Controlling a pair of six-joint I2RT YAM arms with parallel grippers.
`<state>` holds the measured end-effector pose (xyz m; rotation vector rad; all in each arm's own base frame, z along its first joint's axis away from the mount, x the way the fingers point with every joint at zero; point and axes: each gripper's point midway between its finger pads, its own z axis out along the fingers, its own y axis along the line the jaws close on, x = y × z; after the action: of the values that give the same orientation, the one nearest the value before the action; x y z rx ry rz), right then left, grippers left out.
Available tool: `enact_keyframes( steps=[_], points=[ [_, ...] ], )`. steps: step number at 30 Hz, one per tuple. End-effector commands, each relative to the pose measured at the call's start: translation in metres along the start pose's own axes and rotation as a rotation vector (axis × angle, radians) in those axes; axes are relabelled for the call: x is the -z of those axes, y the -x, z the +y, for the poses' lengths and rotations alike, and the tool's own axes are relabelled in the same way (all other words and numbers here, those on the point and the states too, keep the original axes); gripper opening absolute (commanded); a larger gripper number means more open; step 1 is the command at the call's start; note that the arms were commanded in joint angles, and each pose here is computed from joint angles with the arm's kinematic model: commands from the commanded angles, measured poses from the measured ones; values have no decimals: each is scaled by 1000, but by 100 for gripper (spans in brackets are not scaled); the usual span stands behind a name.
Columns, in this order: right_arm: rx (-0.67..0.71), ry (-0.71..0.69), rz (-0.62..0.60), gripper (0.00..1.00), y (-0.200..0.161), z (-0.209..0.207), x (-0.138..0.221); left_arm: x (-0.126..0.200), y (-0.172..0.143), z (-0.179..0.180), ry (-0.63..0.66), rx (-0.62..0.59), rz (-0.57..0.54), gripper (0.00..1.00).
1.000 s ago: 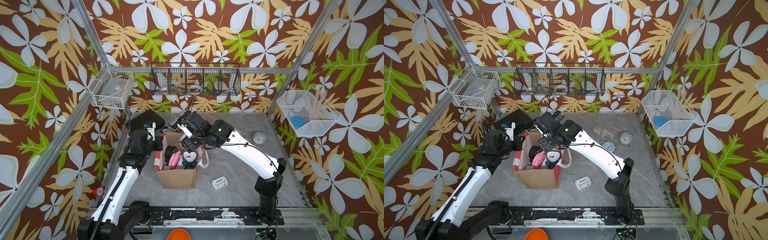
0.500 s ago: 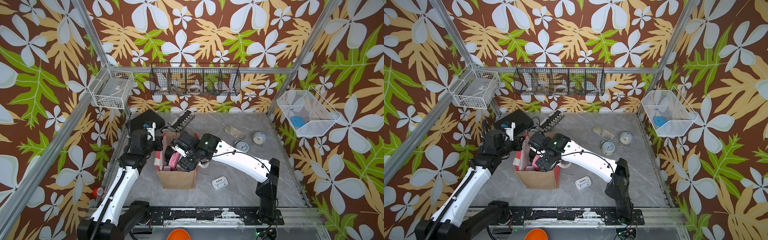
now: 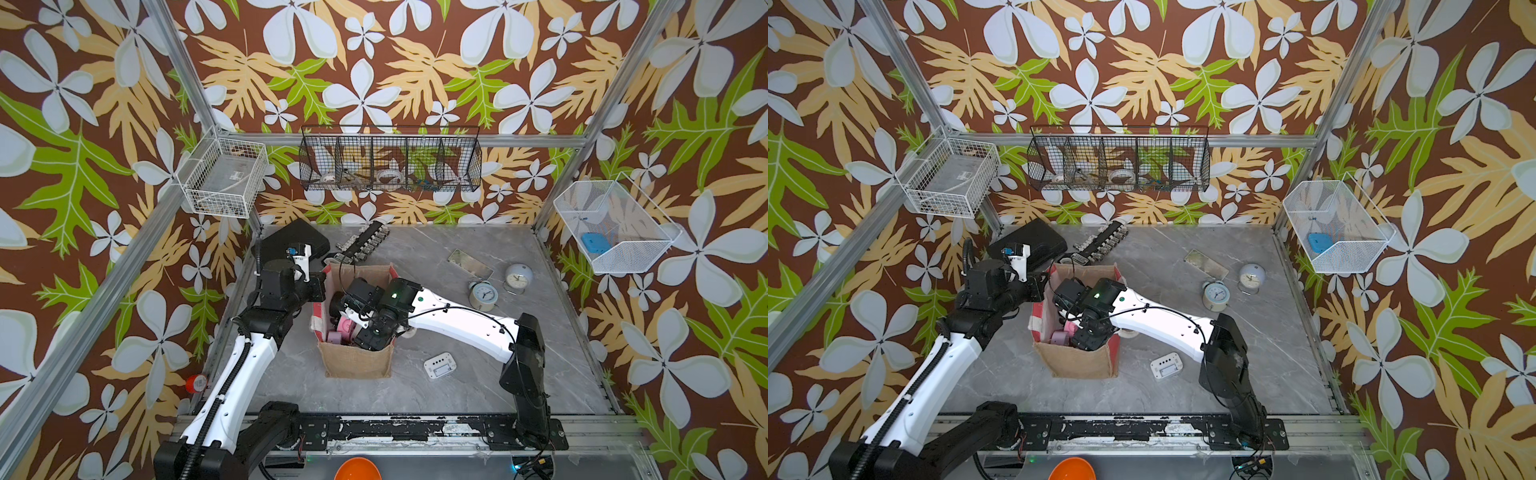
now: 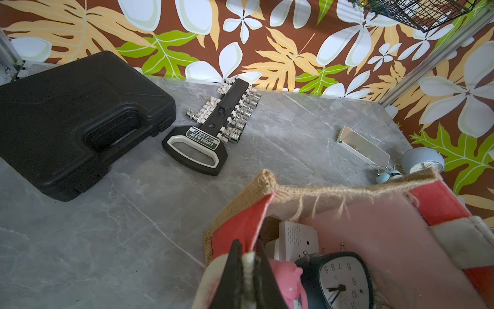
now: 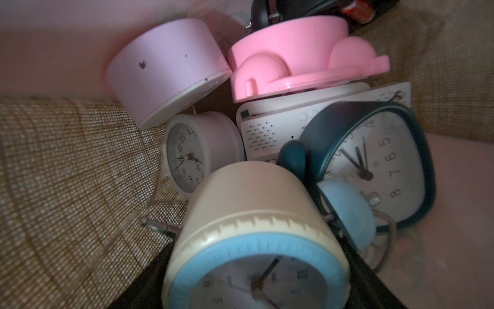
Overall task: Put the alarm clock into the canvas bag
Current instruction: Place the alarm at the canvas bag.
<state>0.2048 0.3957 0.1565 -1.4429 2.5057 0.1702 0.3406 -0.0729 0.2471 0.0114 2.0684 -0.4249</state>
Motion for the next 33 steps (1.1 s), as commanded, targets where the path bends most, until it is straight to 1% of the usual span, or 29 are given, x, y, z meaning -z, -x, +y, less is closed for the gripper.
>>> enact_keyframes(
  steps=[1, 6, 8, 12, 16, 28, 33],
  points=[
    [22, 25, 29, 71, -5, 6, -9, 3, 17, -5, -18, -13, -68, 0],
    [37, 35, 60, 75, -9, 7, -18, 3, 17, -4, -16, -13, -69, 0],
    [42, 50, 62, 79, -9, 10, -19, 3, 17, -5, -18, -13, -69, 0],
    [45, 64, 37, 86, -4, 12, -10, 3, 17, -4, -15, -13, -70, 0],
    [47, 76, 13, 90, -1, 14, 0, 3, 17, -4, -16, -13, -68, 0],
    [45, 17, -20, 93, 6, 3, 17, 3, 17, -5, -18, -14, -70, 0],
    [35, -10, -70, 92, 17, -2, 33, 3, 17, -5, -18, -14, -69, 0]
  ],
)
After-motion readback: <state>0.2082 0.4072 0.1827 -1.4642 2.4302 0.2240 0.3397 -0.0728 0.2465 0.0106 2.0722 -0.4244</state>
